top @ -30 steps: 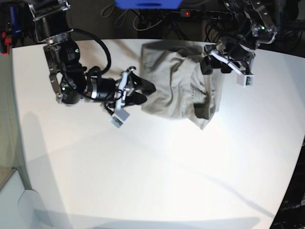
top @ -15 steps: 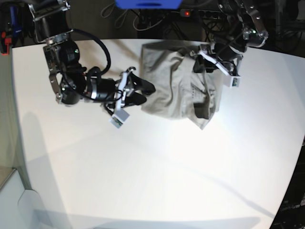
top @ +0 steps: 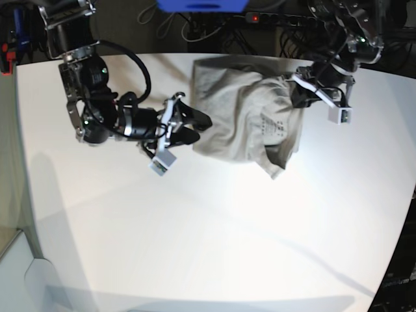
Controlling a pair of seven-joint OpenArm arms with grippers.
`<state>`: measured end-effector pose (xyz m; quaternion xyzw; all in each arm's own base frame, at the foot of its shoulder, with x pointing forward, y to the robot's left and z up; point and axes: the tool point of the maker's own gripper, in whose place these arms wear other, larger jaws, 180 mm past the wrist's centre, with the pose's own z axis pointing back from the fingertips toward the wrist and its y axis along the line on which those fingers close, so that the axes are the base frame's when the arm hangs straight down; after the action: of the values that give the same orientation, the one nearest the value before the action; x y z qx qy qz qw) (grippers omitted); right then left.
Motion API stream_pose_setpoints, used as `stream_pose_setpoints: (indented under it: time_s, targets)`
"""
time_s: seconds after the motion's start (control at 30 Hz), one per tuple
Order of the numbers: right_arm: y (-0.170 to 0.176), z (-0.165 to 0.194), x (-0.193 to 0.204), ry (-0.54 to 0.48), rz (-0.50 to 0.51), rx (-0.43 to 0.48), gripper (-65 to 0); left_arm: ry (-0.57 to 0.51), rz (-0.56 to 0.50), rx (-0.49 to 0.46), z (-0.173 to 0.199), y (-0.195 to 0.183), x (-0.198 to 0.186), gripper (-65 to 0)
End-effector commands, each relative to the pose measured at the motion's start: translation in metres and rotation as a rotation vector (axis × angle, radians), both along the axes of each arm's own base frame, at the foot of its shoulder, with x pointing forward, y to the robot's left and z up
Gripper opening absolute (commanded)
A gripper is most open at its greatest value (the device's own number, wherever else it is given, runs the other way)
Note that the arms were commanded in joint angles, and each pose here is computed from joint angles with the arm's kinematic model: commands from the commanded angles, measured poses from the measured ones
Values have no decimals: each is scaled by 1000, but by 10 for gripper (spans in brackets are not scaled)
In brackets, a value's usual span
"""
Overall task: Layout the t-shirt on the table in an organized manner, then fold the t-shirt properly
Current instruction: 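Grasp the bundle's edge with the left gripper and pull it flat, then release the left gripper and regrasp the bundle's printed edge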
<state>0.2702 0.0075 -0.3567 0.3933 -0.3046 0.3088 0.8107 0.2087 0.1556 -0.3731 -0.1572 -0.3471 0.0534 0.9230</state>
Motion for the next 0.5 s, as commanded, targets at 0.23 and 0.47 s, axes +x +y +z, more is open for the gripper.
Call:
stream_pose_setpoints:
  time_s: [0.23,0.47]
  targets:
    - [-4,19,15,-54,-29,50,-340,-13,68,85,14,47,0,-647]
    - [-2,20,14,-53,-26,53,-340,-26,97,105,17,61,5,-647]
